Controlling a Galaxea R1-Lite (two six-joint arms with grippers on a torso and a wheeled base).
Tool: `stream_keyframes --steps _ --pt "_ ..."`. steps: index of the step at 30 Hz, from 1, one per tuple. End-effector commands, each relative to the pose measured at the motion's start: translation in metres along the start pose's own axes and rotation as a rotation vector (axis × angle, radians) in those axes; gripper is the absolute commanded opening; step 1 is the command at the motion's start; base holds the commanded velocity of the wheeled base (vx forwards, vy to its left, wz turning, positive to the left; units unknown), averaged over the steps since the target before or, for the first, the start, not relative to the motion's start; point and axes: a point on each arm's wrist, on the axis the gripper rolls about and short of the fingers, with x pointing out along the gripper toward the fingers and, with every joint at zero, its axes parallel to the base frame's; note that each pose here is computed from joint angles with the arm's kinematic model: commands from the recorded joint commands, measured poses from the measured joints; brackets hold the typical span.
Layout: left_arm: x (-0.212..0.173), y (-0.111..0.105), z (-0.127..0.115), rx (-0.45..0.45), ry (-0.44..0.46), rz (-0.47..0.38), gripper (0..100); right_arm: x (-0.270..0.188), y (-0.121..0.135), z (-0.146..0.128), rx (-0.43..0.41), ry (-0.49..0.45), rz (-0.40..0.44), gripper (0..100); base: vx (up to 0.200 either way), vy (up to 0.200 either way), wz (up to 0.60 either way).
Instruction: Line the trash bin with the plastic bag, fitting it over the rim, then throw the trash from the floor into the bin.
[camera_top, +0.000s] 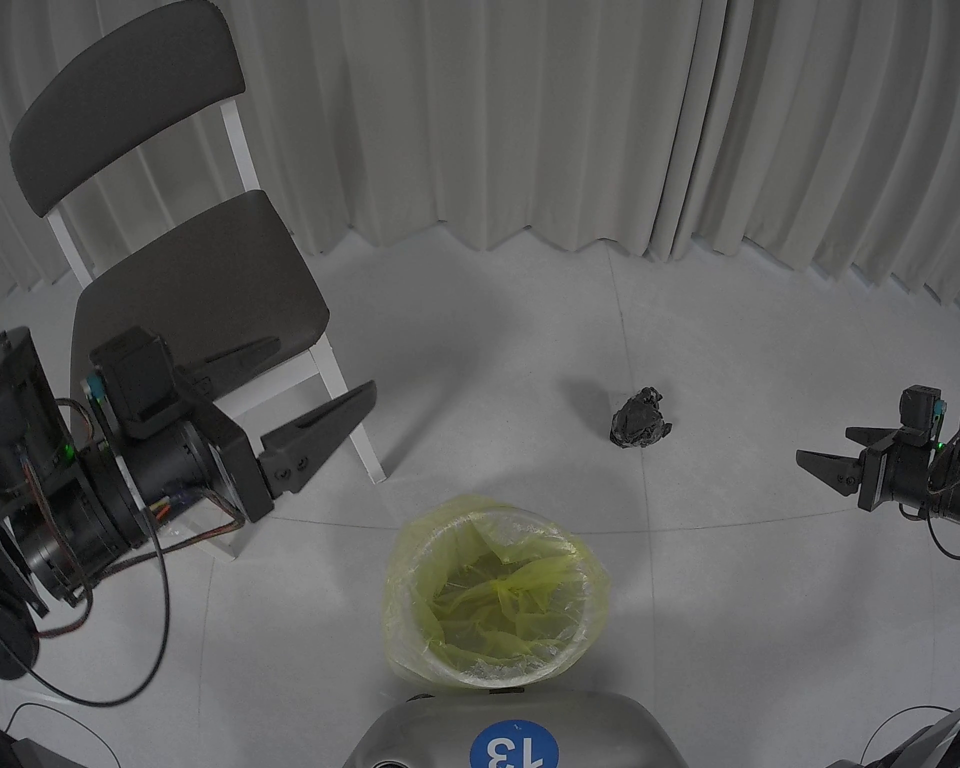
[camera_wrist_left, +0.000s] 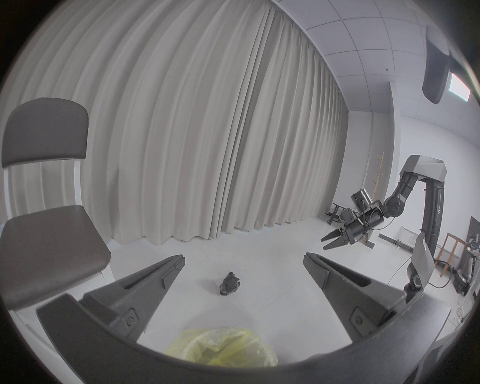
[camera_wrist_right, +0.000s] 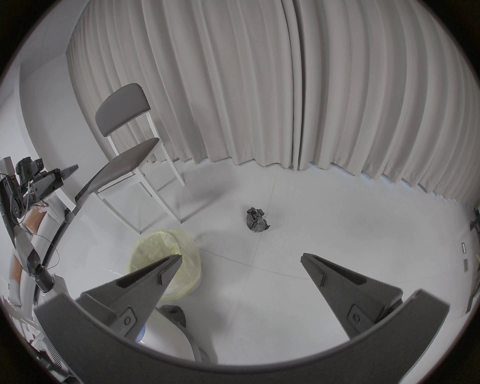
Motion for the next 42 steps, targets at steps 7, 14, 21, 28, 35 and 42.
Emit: stream_keyframes --steps 7,14,21,28,35,42 --pt "-0.073 0.008 0.081 -0.068 0.032 0.208 100 0.083 -0.031 0.033 0.079 0.017 0.044 100 0.0 0.0 0.0" --pt "-0.099 0.013 0.088 -0.059 0.017 0.296 100 0.162 -0.058 0.035 0.178 0.001 0.088 100 0.0 0.0 0.0" --pt "-0.104 0.014 0.085 -0.058 0.008 0.317 100 0.193 -0.069 0.034 0.263 -0.066 0.104 100 0.0 0.0 0.0" --pt "-0.108 0.012 0.081 -0.04 -0.023 0.282 100 0.192 -0.074 0.031 0.27 -0.057 0.092 100 0.0 0.0 0.0" --pt "-0.107 0.013 0.082 -0.039 -0.026 0.289 100 0.192 -0.075 0.028 0.269 -0.051 0.09 100 0.2 0.0 0.0" --pt "-0.107 0.013 0.082 -0.043 -0.028 0.284 100 0.195 -0.076 0.025 0.271 -0.044 0.089 100 0.086 0.0 0.0"
